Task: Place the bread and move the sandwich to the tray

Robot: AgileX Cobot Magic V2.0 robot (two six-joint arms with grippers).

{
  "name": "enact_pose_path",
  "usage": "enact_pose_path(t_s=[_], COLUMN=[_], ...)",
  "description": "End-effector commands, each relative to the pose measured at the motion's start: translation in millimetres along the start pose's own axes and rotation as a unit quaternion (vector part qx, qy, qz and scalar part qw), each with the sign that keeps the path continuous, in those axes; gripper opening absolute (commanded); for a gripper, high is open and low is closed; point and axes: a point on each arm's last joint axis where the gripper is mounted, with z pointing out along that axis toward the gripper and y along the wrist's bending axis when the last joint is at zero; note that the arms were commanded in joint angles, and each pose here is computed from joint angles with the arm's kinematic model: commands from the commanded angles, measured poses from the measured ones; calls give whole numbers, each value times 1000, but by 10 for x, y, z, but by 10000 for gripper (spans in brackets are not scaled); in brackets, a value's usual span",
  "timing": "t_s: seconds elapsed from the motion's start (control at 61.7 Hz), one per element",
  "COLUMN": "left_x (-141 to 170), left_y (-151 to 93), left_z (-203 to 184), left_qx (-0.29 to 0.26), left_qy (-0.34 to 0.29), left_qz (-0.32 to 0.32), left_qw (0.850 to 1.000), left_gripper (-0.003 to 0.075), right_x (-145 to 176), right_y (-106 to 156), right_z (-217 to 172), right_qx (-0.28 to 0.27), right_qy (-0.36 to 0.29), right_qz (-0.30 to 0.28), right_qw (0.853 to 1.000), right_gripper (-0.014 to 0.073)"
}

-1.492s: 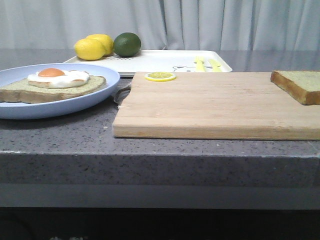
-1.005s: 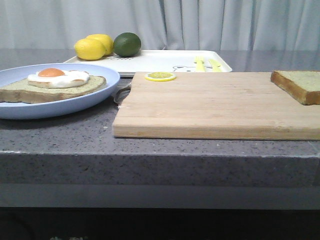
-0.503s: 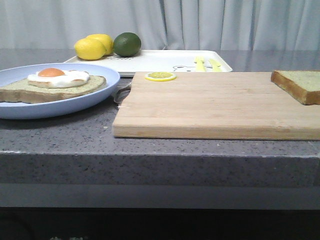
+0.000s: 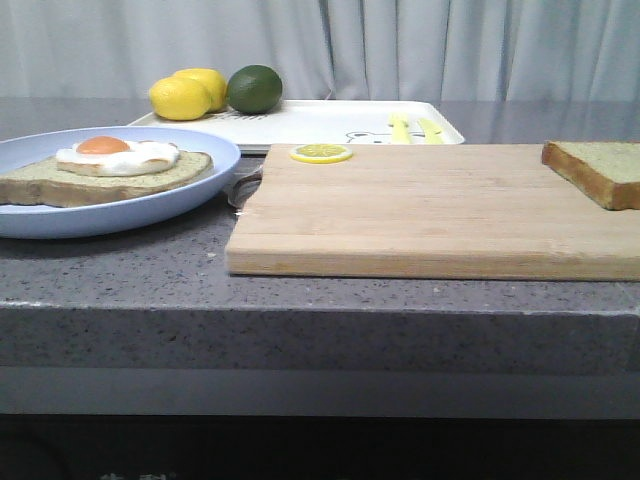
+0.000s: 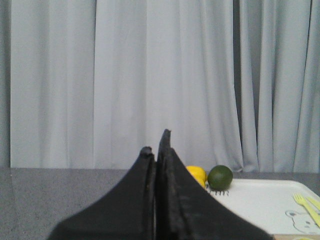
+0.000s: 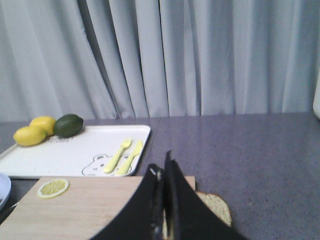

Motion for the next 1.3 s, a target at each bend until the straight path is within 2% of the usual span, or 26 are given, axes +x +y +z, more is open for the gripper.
enact_pose_path(t_s=[0.0,0.162,0.438,0.632,0.697,0.762,0.892,0.973,1.281], left_x=[-241,-264,-16,54,67,67,67,68,71], left_y=[-16,-24,-29,-16,-9,-8,-6,-4,26], left_z=[131,428,757,883,902,902,902,902,901], left_qx=[10,18,24,20,18,17,17,16,5], left_qy=[30,100,175,196,201,201,201,201,202], left_qz=[-10,-21,-50,-46,-40,-39,-37,-36,-5], left_qw=[999,995,983,979,979,979,979,979,979], left_gripper=[-20,-20,-20,-11,42,143,437,553,566], right_x=[-239,-316,-148,-32,0,21,59,76,116], right_y=[25,38,-1,-24,-30,-34,-43,-47,-55], right_z=[115,358,687,848,891,920,982,1007,1065], right_qx=[3,4,11,15,17,17,19,19,21], right_qy=[25,121,205,259,273,282,296,302,316], right_qz=[-8,-3,4,7,8,8,9,10,11], right_qw=[1000,993,979,966,962,959,955,953,948], right_gripper=[-68,-68,-68,-46,37,167,475,585,602])
